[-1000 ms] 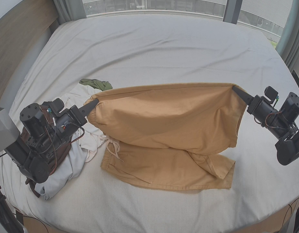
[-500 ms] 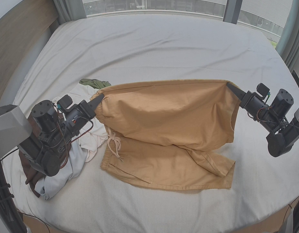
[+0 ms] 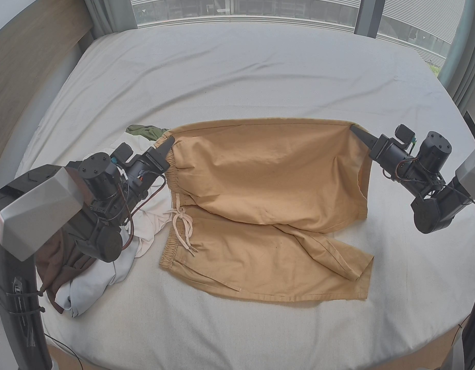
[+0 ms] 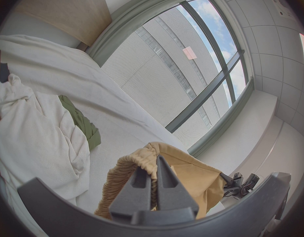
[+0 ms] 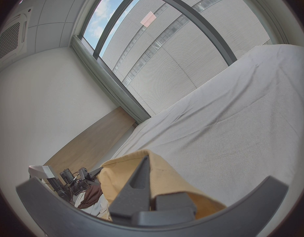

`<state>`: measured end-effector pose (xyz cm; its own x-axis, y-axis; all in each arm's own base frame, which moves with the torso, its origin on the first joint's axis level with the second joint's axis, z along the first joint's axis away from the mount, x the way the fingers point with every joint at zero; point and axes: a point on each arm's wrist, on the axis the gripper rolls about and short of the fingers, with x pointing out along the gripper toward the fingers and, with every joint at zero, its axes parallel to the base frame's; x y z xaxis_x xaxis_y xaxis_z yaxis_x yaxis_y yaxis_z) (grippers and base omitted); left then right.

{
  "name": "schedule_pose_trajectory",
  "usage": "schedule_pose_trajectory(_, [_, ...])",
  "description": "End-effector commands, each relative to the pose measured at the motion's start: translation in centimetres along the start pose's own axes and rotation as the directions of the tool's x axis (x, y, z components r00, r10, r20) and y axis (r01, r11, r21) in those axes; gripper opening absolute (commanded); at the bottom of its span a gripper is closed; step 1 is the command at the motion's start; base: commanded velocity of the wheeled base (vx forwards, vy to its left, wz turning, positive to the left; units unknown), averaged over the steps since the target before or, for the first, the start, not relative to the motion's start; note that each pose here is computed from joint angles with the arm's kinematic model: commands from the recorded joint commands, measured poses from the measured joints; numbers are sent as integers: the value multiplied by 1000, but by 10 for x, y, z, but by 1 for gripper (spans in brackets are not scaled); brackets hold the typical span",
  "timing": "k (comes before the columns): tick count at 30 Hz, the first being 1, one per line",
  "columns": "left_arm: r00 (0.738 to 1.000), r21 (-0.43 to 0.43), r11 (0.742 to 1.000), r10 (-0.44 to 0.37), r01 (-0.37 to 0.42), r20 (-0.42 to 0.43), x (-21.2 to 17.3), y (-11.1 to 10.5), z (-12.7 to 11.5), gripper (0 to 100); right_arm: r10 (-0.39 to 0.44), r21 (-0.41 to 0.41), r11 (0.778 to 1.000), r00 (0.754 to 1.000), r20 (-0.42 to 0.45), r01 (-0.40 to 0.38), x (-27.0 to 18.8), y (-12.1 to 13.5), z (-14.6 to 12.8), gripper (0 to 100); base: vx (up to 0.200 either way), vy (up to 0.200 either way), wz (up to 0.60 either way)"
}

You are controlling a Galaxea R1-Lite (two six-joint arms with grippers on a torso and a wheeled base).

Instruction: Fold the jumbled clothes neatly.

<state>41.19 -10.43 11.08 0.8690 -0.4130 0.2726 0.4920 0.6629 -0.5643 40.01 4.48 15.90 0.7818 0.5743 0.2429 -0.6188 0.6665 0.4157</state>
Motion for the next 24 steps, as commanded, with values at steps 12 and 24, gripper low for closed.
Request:
schedule_pose_trajectory(12, [998, -3, 998, 59, -59, 0, 12, 20, -13, 100, -17, 8, 1000, 1000, 12, 17, 14, -25, -4, 100, 0, 0, 0])
schedule_pose_trajectory(24, [989, -8, 989, 147, -147, 0, -1, 20, -22, 100, -66, 11, 998, 998, -5, 66, -21, -13, -4, 100, 0, 0, 0])
